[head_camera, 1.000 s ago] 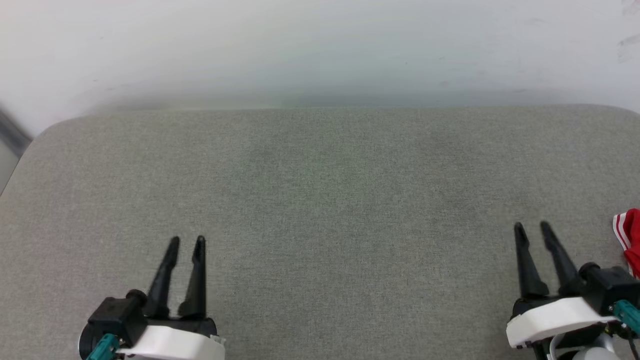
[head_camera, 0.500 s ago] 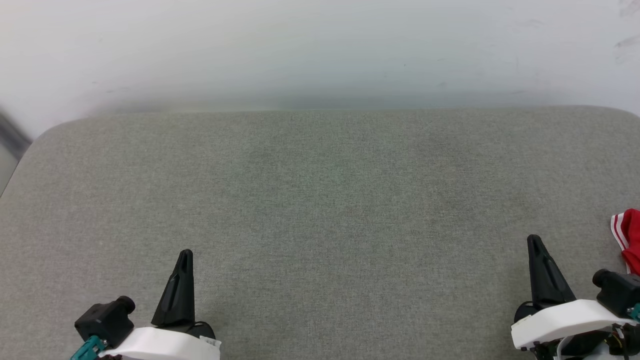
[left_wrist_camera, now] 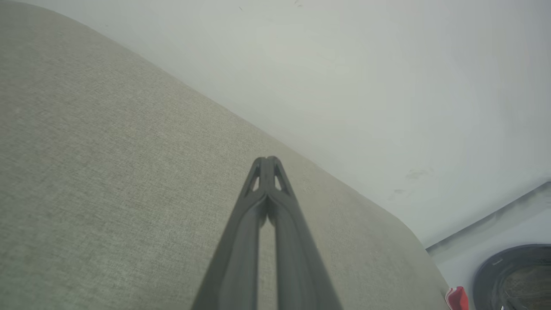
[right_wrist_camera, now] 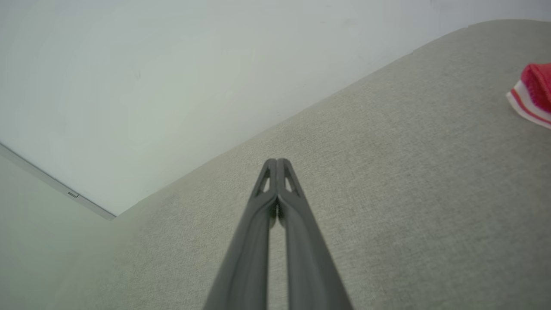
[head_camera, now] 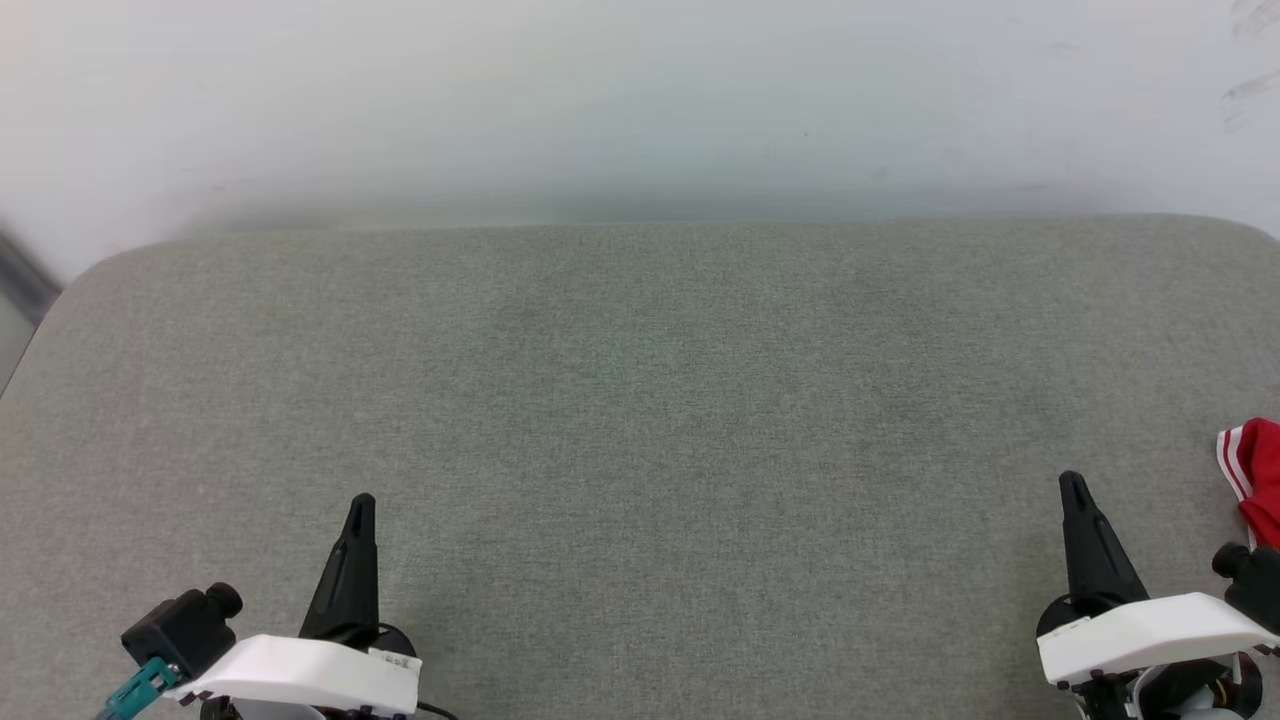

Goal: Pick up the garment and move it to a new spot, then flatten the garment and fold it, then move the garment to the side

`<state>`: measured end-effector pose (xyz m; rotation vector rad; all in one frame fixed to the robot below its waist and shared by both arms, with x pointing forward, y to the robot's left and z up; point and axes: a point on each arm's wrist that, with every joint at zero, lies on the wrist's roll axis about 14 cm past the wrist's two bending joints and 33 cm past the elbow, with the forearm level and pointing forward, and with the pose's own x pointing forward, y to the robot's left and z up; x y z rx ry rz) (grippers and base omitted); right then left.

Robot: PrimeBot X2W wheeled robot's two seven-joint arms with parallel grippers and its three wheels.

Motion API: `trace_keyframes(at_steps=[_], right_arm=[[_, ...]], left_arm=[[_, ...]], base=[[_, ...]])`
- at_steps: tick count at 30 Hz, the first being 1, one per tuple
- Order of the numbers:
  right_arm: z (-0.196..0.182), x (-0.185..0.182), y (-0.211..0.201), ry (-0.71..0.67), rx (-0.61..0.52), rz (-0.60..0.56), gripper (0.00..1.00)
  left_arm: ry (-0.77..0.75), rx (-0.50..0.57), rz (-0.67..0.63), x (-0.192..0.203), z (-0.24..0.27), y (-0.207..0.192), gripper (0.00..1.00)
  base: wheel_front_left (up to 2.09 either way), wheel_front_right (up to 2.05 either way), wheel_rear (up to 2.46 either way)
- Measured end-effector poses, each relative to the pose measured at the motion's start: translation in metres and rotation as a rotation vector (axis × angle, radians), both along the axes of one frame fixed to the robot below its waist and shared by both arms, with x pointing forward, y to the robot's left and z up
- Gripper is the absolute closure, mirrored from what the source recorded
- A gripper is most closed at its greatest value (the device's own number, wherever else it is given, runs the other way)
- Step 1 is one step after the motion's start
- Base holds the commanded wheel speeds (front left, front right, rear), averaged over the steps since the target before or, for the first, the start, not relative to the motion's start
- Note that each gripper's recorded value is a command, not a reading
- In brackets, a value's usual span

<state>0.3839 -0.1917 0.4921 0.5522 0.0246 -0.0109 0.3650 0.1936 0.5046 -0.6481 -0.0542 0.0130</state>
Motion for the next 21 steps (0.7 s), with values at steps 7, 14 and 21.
trace_keyframes(at_steps=[7,14,21], right_arm=[[-0.0019,-0.0002,-0.0019,0.012,0.107,-0.011,1.0],[-0.0032,-0.0003,-0.0033,0.021,0.203,-0.019,1.0],[-0.0018,0.0012,-0.0039,0.021,0.297,-0.024,1.0]], left_arm=[[0.014,-0.096,0.003,0.0019,-0.0022,0.0018,1.0],[0.022,-0.186,0.005,0.0049,-0.0027,0.0034,1.0],[0.036,-0.268,0.005,0.0058,-0.0055,0.0045,1.0]], base=[[0.0,0.0,0.0],[0.0,0.0,0.0],[0.0,0.0,0.0]])
